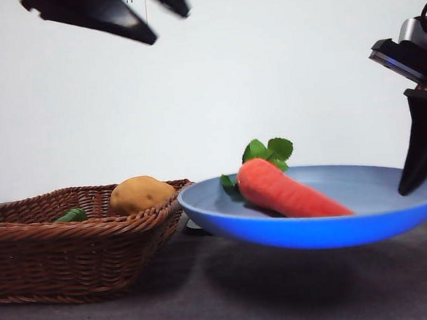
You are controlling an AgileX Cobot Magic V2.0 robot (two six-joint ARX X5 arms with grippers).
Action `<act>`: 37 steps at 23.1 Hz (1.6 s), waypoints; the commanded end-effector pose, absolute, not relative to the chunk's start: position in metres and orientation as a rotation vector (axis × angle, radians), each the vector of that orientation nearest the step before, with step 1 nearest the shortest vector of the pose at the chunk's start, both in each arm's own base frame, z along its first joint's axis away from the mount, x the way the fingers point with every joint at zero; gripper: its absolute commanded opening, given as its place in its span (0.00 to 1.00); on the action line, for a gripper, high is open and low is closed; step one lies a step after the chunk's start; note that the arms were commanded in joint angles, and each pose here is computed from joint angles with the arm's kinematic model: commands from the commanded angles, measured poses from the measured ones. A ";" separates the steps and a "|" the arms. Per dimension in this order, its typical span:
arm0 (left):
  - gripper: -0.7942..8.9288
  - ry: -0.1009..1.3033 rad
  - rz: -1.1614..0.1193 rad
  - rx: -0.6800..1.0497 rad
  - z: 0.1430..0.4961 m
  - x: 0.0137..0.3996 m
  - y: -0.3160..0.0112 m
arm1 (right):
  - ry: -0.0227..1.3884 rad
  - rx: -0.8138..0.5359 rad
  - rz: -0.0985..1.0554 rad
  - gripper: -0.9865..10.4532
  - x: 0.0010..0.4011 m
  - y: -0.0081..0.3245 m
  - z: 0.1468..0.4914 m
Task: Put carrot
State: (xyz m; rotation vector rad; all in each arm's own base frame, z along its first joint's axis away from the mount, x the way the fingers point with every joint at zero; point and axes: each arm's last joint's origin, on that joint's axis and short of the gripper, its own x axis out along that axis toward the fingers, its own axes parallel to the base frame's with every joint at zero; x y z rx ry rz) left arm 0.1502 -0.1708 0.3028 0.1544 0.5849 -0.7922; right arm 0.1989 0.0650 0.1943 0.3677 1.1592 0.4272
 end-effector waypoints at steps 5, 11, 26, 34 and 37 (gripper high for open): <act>0.35 0.468 -0.983 0.445 0.302 0.148 -0.175 | 1.095 0.397 0.409 0.09 0.210 0.060 0.204; 0.35 0.432 -1.274 0.416 0.303 0.141 -0.179 | 1.059 0.408 0.367 0.09 0.214 0.045 0.204; 0.35 0.444 -1.188 0.414 0.303 0.144 -0.178 | 1.005 0.439 0.327 0.09 0.345 0.046 0.212; 0.35 0.456 -1.183 0.397 0.303 0.144 -0.178 | 1.063 0.462 0.305 0.09 0.390 0.050 0.189; 0.35 0.456 -1.183 0.397 0.303 0.144 -0.178 | 1.083 0.471 0.294 0.09 0.393 0.050 0.181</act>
